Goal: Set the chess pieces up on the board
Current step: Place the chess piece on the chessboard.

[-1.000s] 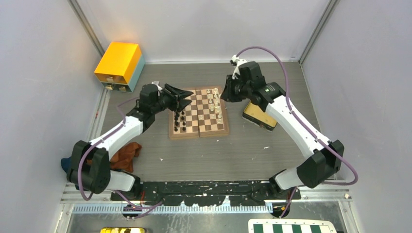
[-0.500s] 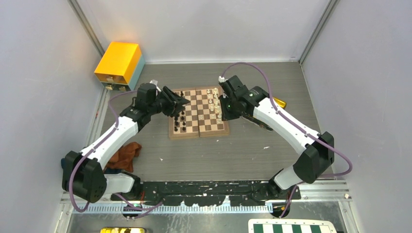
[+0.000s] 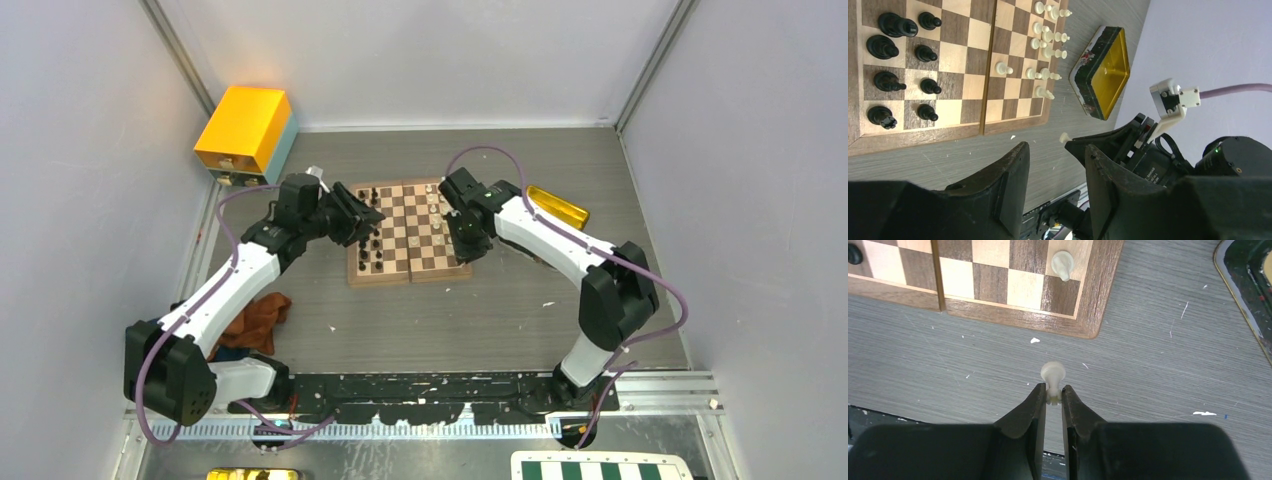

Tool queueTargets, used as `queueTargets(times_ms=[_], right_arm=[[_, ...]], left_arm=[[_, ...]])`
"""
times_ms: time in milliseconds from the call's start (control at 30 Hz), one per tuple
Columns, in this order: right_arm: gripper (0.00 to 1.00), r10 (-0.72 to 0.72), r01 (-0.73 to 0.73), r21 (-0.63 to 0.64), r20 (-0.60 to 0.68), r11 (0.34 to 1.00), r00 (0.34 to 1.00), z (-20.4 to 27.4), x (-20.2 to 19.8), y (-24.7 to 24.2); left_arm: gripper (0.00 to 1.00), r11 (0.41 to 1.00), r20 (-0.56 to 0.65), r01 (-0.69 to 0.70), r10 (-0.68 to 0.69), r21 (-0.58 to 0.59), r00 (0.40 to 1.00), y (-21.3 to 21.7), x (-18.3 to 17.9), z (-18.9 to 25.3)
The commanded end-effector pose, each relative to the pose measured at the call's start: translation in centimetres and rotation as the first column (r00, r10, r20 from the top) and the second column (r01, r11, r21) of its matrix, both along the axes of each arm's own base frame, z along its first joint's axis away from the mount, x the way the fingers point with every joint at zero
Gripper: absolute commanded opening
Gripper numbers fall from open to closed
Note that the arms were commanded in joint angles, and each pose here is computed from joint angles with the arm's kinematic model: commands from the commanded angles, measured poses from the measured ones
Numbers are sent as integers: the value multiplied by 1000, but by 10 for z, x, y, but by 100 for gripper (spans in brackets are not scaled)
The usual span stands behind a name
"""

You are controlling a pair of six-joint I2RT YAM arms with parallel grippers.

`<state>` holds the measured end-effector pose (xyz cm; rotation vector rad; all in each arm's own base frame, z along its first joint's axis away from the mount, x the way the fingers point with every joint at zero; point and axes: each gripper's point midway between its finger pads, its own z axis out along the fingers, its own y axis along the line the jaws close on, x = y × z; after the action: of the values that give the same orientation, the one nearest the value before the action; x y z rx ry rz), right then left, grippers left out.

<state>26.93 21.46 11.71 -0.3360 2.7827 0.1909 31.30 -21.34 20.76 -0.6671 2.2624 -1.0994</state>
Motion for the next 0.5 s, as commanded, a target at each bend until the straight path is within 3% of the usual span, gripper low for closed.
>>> queueTargets(times_ms=[0,467], right_arm=[[1,-7,6,23,18,1000,1000,5,11,11],[1,9,-10,26,19,1000,1000,-19,30,27]], left_arm=[[46,1000,96,3,-4,7,995,4,4,30],[46,999,103,10,-14,36,995,6,3,28]])
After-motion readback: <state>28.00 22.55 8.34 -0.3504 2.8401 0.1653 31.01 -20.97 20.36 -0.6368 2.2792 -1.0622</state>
